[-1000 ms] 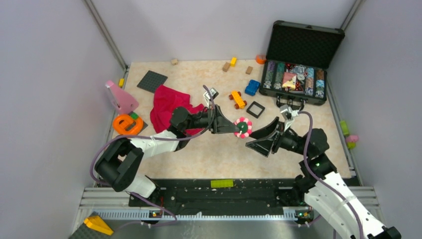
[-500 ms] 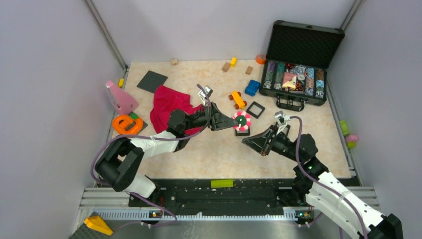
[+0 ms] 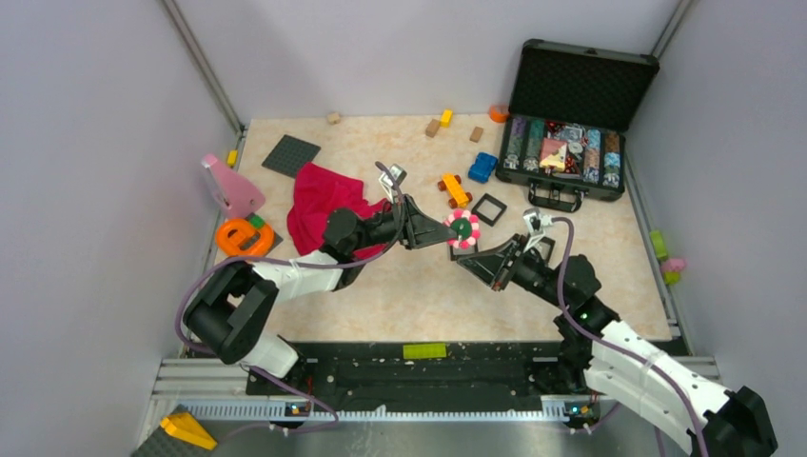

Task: Remove the brooch from the garment
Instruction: Close the brooch.

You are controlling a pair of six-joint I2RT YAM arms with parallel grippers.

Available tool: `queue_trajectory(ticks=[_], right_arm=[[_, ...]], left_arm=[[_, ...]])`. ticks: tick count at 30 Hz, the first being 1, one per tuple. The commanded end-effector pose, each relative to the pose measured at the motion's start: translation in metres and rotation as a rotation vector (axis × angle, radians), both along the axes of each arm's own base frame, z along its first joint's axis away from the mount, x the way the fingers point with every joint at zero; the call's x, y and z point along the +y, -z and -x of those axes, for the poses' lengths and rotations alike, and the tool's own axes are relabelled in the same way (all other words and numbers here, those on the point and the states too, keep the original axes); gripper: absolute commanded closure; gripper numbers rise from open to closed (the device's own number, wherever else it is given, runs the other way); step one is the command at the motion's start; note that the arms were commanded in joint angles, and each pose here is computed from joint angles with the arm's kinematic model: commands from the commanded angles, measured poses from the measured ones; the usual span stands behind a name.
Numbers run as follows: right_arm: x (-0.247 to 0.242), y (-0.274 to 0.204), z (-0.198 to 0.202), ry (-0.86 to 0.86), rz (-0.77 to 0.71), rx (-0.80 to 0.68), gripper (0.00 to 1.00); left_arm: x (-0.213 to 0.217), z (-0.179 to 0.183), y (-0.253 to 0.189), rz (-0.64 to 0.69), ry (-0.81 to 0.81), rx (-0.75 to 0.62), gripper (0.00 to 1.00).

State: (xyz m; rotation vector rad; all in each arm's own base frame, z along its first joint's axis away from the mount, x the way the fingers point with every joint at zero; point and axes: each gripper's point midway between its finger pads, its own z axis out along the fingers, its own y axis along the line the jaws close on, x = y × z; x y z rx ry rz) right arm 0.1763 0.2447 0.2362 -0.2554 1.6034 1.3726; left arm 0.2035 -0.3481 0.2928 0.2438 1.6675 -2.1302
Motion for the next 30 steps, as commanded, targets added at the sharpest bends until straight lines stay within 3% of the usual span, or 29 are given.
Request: queue_trajectory(ticks=[1,16,30], right_arm=[[0.007,-0.039,0.001,-0.013,-0.081,-0.076,1.0],[0.001,-0.045,0.002,0.022,-0.08,-0.057,1.0],[-0.005,-0.036,-0.008,0.085,-0.017,-0.04,1.0]], left_arm=[[-0.005,-0.005,0.003,-0.002,-0.021,-0.038,1.0],[-0.011,-0.014,0.038,-0.118,-0.059,-0.037,1.0],[-0.016,0.021,0.055,-0.156,0.078,-0.023,1.0]])
